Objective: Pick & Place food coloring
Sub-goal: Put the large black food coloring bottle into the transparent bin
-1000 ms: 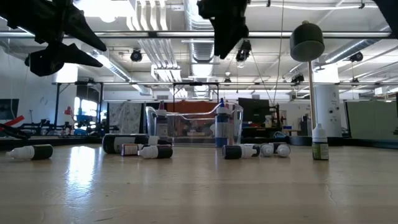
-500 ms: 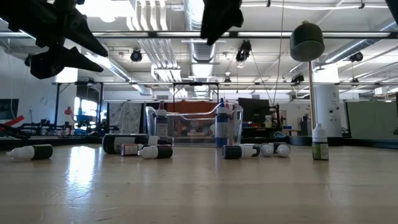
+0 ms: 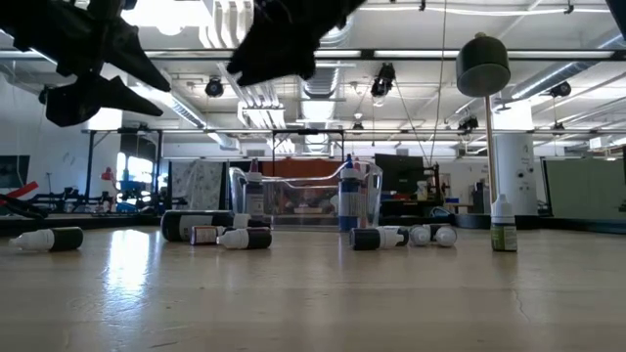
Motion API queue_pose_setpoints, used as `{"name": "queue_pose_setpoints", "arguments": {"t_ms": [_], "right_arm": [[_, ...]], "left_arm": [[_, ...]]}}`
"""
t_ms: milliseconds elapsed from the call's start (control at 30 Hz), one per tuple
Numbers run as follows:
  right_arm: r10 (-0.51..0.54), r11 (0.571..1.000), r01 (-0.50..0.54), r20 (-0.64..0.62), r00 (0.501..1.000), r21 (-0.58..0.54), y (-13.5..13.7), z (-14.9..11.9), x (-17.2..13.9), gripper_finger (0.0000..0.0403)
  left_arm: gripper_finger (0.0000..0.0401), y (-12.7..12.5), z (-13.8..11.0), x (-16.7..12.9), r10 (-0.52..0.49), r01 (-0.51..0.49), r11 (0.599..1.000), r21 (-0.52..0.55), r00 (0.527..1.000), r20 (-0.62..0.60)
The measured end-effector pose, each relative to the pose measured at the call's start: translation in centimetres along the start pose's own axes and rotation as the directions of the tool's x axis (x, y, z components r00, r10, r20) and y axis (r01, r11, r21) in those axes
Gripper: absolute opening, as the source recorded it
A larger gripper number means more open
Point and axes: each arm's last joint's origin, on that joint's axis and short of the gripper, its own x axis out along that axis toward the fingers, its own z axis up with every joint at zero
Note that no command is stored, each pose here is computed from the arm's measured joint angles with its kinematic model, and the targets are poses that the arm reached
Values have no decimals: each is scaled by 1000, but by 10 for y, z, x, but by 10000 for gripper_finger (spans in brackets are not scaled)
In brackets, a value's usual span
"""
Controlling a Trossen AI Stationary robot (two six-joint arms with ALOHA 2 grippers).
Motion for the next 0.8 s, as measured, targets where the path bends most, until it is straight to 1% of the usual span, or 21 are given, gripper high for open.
{"name": "queue_pose_setpoints", "arguments": {"t_ms": [167,300,367,433,533,633,800], "right_arm": [[-5,999,9,-68,998,48,-1,-35,17,174],[-6,998,12,-98,995,68,-1,-55,26,167],[-5,996,14,-101,995,92,-1,-60,30,163],[-6,992,23,-127,992,126,-1,-66,34,160],[-8,989,29,-143,990,143,-1,-71,40,157],[-9,990,30,-151,989,141,0,-73,43,154],[-11,990,34,-167,986,140,0,-78,50,150]], "left_arm": [[147,0,-4,4,23,-22,999,22,1000,-7],[147,3,-10,10,54,-53,997,54,998,-17],[147,8,-15,14,75,-70,995,73,995,-59],[147,14,-22,17,91,-80,993,91,988,-128],[147,24,-33,22,124,-107,990,97,973,-194],[147,33,-39,27,157,-140,985,100,968,-196],[147,45,-48,36,140,-130,989,65,968,-209]]}}
